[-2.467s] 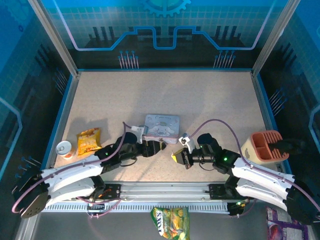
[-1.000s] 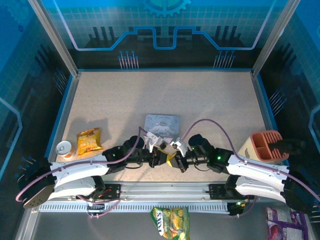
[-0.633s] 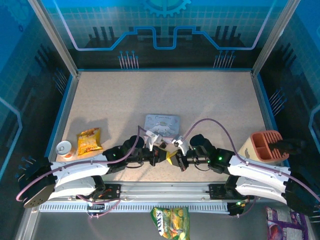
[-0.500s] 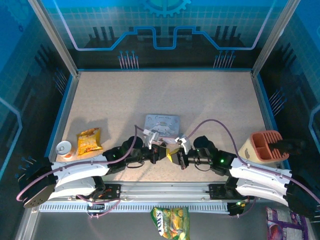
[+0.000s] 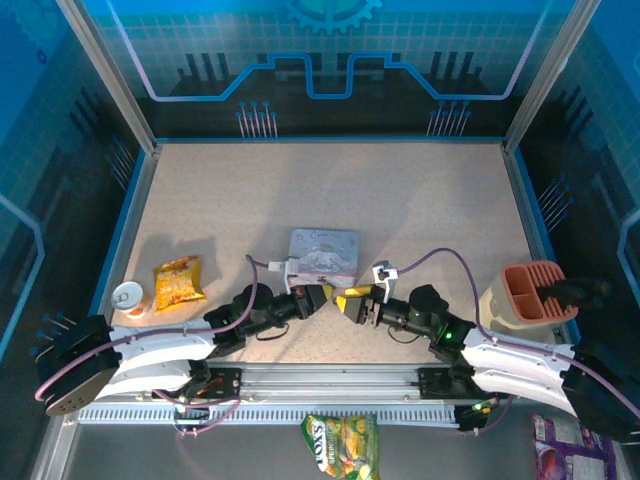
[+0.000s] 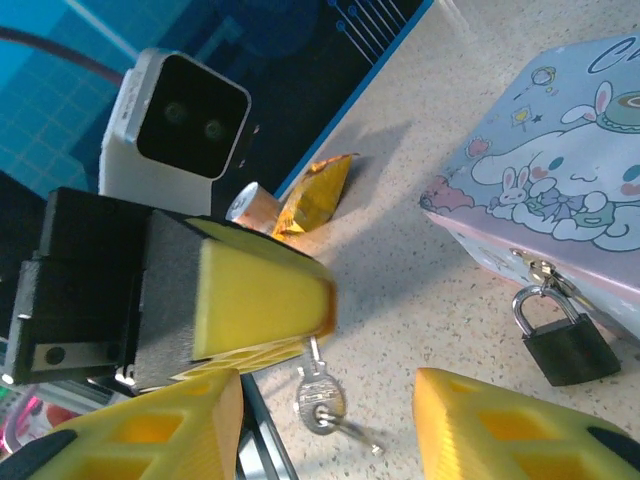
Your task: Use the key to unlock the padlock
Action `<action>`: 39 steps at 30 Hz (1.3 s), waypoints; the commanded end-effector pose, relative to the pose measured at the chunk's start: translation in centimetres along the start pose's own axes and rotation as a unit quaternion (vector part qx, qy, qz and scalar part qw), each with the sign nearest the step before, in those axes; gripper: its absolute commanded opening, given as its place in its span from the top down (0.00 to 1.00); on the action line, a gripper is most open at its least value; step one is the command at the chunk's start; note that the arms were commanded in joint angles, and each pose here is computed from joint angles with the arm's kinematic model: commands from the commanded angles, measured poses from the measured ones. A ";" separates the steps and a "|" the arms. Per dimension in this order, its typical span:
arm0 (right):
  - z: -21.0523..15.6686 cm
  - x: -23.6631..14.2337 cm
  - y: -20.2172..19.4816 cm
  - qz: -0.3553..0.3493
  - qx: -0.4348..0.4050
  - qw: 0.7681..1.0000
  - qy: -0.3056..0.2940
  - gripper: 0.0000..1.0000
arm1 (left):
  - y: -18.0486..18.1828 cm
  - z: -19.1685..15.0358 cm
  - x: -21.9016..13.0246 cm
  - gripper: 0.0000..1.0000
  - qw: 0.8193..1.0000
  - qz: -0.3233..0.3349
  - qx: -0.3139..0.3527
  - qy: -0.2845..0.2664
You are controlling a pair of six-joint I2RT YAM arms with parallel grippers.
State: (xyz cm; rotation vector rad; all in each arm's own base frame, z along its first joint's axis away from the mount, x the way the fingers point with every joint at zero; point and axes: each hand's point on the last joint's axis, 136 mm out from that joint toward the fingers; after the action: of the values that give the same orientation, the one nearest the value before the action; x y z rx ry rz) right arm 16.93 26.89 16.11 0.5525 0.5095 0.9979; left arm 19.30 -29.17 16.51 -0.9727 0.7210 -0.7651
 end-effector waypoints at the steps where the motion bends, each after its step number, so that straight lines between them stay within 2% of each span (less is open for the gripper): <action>1: 2.1 0.0 1.7 0.042 0.027 0.998 -0.038 0.51 | -3.2 1.3 -0.5 1.00 0.998 -0.059 -0.010 -0.027; 7: 2.6 0.3 2.6 0.062 0.046 0.996 -0.042 0.53 | -4.8 1.3 -0.7 1.00 0.995 -0.096 0.009 -0.029; 13: 2.3 0.7 3.4 0.094 0.060 0.993 -0.035 0.70 | -5.2 1.8 -1.0 1.00 0.993 -0.109 0.010 -0.043; 21: 2.4 1.2 3.7 0.112 0.065 0.991 -0.042 0.75 | -5.1 2.2 -1.4 1.00 0.993 -0.107 0.012 -0.056; 32: 2.7 1.4 3.9 0.112 0.058 0.991 -0.042 0.75 | -5.1 2.9 -2.1 1.00 0.991 -0.109 0.026 -0.079; 39: 2.9 1.4 4.3 0.123 0.056 0.990 -0.045 0.83 | -5.2 2.9 -2.1 1.00 0.990 -0.111 0.031 -0.079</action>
State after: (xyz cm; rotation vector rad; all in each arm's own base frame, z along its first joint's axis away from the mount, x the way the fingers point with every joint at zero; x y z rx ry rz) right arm 16.43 29.18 19.31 0.7609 0.4762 1.1503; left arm 19.42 -28.46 21.24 -1.0435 0.5235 -0.8601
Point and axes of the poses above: each hand's point on the last joint's axis, 136 mm out from that joint toward the fingers, its own x axis out along the fingers, its own y axis along the line the jaws close on, z = x × y, and after that the axes turned 4 degrees about -x, right-handed
